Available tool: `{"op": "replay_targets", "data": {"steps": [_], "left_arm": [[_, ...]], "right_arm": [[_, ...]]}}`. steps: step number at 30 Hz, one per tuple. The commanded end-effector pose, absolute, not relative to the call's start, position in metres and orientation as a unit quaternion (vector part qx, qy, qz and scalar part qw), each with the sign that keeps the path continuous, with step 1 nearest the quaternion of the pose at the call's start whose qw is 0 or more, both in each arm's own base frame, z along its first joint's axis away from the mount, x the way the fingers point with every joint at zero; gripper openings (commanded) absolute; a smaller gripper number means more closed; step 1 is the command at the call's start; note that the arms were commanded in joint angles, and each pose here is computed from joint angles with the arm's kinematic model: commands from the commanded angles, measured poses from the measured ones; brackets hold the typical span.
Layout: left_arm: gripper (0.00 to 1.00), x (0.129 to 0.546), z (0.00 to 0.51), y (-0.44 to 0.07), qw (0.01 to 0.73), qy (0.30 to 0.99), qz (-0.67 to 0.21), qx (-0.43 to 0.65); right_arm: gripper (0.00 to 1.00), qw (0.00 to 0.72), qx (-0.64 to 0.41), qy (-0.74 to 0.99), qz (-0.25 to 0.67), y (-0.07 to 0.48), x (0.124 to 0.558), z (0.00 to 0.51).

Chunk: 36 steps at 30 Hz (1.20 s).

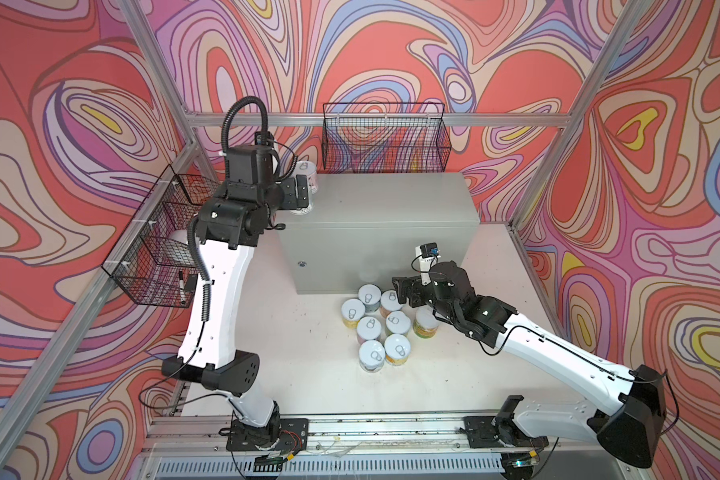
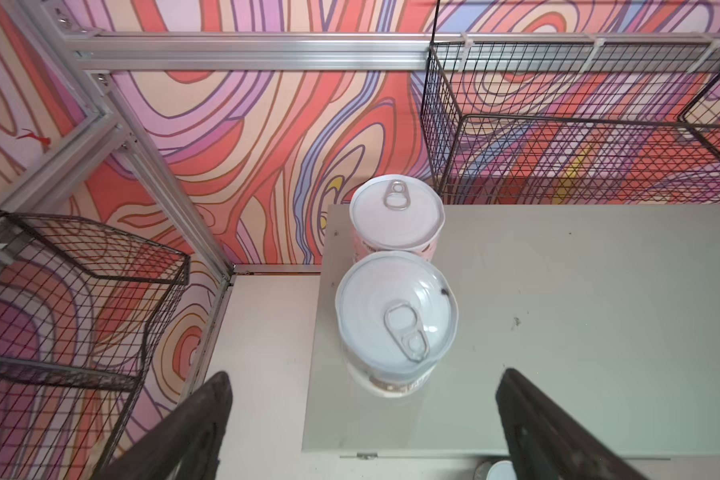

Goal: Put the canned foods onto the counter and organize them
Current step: 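Lower the left gripper to the cans while the right gripper nears the tall green can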

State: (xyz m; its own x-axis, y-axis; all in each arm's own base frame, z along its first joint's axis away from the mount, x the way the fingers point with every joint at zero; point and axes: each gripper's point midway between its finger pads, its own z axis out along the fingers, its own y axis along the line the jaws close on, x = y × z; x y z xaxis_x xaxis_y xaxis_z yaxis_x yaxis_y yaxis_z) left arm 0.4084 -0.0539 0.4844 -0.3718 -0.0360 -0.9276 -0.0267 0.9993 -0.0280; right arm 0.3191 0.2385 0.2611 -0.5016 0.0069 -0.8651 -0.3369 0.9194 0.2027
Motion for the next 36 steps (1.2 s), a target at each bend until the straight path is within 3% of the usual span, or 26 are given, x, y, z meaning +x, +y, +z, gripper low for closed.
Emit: {"op": "replay_targets", "data": {"steps": [1,8,18,36], "left_arm": [[1.0,0.371,0.494,-0.046,0.579,0.814,-0.019,-0.035],[1.0,0.305,0.466,-0.06,0.579,0.812,-0.068,-0.037],[1.0,0.268,0.368,-0.129,0.515,0.846,-0.112,0.081],[1.0,0.215,0.275,-0.126,0.44,0.884,-0.131,0.087]], "right_arm": [[0.96,0.491,-0.107,0.844,0.187,0.241,0.316,0.271],[0.94,0.452,-0.12,0.859,0.211,0.253,0.304,0.257],[0.93,0.435,-0.136,0.87,0.19,0.267,0.28,0.234],[0.93,0.411,-0.186,0.88,0.15,0.313,0.245,0.198]]}}
